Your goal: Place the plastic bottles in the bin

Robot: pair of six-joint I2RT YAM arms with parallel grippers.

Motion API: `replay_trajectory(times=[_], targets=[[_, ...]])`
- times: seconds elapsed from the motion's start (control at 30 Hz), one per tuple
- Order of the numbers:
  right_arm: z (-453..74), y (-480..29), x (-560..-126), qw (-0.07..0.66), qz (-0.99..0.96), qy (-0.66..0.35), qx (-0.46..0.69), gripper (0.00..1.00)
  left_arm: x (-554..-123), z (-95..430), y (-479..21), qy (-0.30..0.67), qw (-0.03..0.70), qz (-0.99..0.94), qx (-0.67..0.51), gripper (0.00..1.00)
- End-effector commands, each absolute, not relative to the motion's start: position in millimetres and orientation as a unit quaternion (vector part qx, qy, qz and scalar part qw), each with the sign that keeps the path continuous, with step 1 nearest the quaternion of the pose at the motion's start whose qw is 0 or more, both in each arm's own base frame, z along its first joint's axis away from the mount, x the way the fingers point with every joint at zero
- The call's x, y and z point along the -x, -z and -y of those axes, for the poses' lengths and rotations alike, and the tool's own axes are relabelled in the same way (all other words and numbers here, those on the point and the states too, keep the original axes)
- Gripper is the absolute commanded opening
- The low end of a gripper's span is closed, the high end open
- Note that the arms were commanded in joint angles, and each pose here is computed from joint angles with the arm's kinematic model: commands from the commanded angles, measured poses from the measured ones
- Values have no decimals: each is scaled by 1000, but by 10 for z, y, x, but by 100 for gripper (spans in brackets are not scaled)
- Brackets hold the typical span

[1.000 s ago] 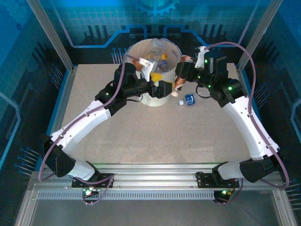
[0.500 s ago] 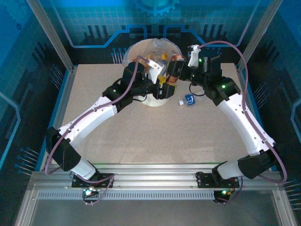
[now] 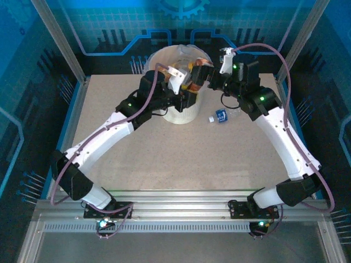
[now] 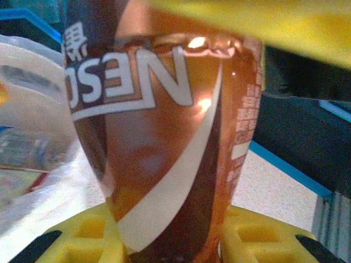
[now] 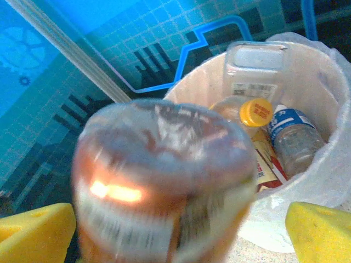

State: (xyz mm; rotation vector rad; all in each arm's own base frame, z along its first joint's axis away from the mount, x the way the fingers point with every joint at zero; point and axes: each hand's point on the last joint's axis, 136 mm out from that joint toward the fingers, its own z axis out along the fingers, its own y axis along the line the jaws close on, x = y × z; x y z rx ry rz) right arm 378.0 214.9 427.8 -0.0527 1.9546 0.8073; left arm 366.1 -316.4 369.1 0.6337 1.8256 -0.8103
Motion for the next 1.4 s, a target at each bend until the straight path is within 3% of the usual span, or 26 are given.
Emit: replay_trajectory(times=[0.0, 0.4, 0.8, 1.13, 1.2, 1.37], targets=[[-2017, -4661, -3596, 534, -784, -315, 38, 100, -3780, 2762, -3949, 304, 525, -763, -222, 12], [-1535, -4745, -3256, 573, -780, -254, -2, 100, -4456, 1872, -3994, 188, 522, -816, -163, 13], [-1381, -4539, -3178, 564, -795, -223, -20, 100, -5068, 1694, -3741, 141, 502, -836, -172, 14], [-1368, -4346, -3226, 548, -809, -209, -28, 100, -5323, 1641, -3547, 123, 484, -847, -180, 17], [-1370, -4331, -3234, 547, -811, -208, -29, 100, -5345, 1643, -3521, 121, 482, -848, -183, 20], [-1363, -4301, -3250, 545, -813, -204, -32, 100, -5357, 1675, -3470, 126, 475, -850, -190, 39]])
